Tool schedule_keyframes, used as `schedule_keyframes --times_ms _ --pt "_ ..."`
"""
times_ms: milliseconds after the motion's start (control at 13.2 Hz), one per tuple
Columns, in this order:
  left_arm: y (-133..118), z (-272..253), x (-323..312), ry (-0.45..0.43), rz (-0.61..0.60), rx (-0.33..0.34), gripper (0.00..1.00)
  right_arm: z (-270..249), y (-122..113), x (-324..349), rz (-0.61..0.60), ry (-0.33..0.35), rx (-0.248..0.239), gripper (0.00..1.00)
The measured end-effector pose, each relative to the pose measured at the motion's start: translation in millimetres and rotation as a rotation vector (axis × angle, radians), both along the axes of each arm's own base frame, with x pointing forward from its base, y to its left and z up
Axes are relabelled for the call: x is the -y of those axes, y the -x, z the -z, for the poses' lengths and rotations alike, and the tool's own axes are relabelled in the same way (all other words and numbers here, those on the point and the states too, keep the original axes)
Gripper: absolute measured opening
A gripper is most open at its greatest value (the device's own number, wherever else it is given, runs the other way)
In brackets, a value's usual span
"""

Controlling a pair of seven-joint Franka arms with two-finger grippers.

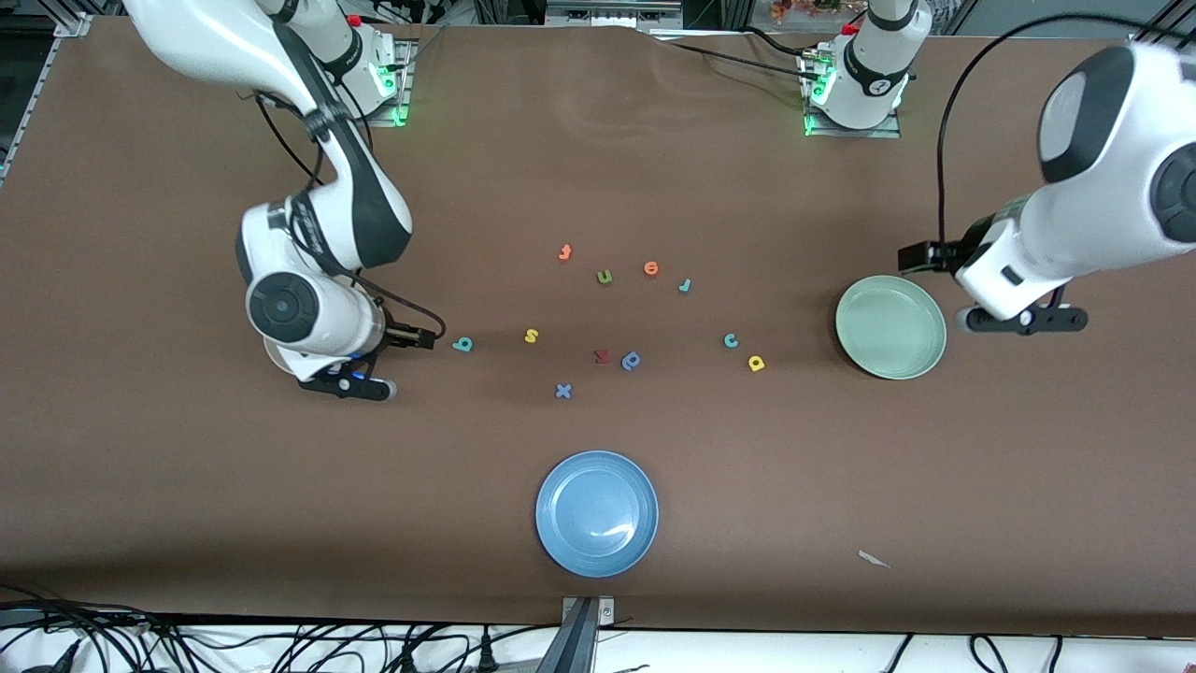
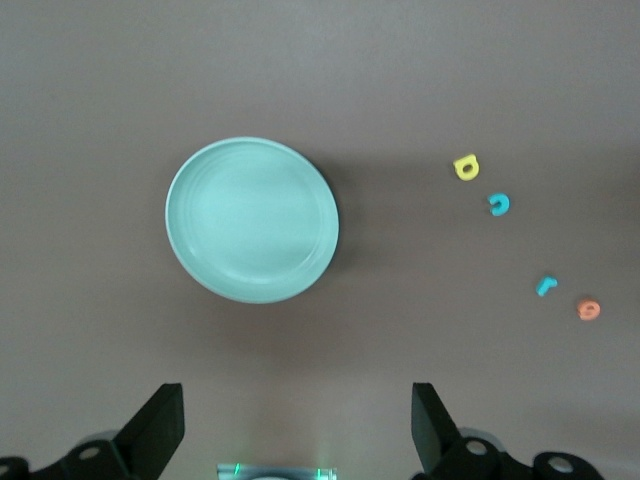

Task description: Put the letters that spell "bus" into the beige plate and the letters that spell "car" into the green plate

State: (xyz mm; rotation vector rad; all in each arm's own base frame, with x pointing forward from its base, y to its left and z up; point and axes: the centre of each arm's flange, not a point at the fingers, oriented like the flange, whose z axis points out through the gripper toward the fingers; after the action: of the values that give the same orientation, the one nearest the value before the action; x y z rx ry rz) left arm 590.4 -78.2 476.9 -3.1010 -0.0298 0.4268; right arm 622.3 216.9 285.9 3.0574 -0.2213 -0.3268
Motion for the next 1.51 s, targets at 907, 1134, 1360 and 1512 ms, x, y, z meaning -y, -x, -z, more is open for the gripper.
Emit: schedule_keyframes --times_ms 907,1134,1360,1512 --pt "6.9 155.1 65.4 0.037 0.094 0.112 1.0 85.4 33.5 2.0 -0.01 0.0 0.002 0.85" --pt "6.0 188.9 84.2 0.043 0.116 0.12 1.0 95.3 46.5 6.1 -0.01 -0.003 0.014 0.85" --pt "4.0 220.1 103.0 0.052 0.139 0.145 1.0 105.1 55.6 9.1 -0.009 -0.011 0.036 0.82" --pt "4.3 240.2 116.3 0.057 0.156 0.162 0.97 107.0 58.0 9.6 -0.009 -0.011 0.037 0.75"
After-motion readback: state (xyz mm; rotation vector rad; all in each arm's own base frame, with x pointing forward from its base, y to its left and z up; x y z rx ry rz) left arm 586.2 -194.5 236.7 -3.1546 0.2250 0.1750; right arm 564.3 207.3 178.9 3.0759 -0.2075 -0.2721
